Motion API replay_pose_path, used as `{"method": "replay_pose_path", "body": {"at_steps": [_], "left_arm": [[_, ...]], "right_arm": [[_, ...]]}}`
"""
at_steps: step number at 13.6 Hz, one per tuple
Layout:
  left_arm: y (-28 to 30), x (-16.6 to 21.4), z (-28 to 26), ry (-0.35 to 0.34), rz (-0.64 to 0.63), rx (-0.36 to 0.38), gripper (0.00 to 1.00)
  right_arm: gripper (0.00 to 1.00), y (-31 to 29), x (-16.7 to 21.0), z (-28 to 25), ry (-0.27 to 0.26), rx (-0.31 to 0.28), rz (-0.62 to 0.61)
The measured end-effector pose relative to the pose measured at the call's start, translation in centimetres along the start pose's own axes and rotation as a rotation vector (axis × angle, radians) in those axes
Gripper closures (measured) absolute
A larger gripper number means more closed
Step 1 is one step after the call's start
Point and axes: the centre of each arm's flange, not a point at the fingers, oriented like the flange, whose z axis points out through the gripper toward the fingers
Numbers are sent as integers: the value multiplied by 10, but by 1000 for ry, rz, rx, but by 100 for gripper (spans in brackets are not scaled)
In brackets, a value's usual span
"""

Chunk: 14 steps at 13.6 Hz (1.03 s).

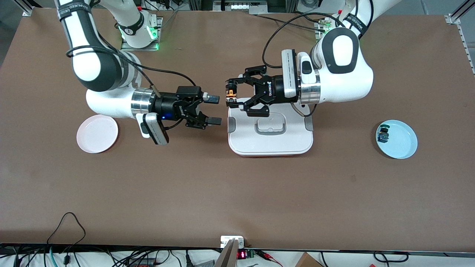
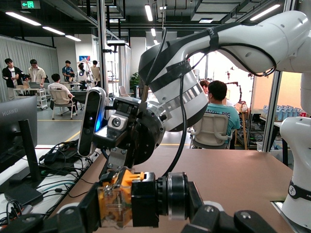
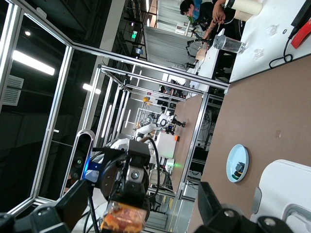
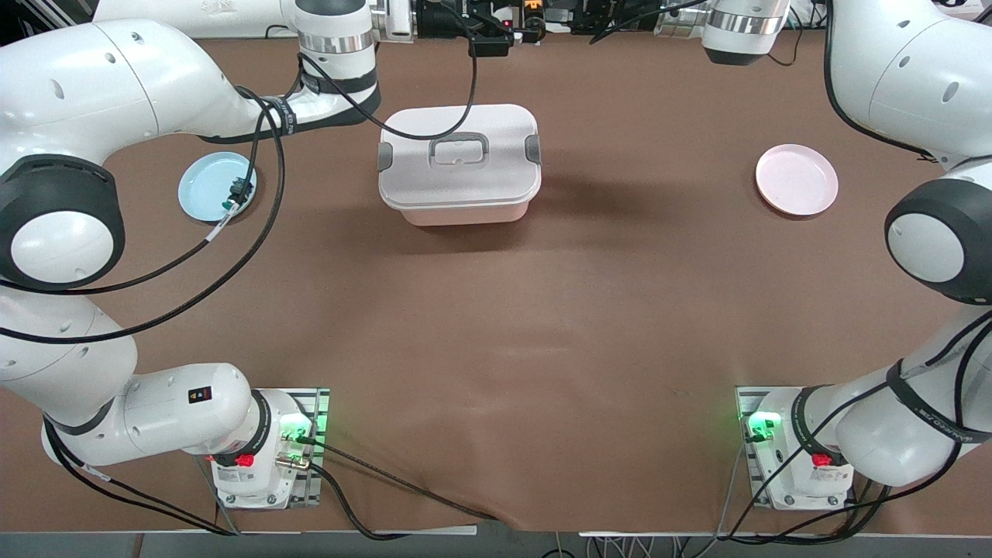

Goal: Transfer orange switch to right arm and place
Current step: 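Grasp the orange switch with the right gripper from the left gripper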

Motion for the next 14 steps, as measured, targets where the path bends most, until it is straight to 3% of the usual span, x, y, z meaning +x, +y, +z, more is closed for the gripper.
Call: {"method": "replay_pose_path", "body": {"at_steps": [8, 14], "left_arm": [[0, -2, 2, 0, -3, 1, 28], [0, -5, 3, 0, -8, -2, 28]], "right_arm": [[1, -10, -15, 10, 13, -33, -2], [1, -13, -22, 6, 11, -28, 111]]}}
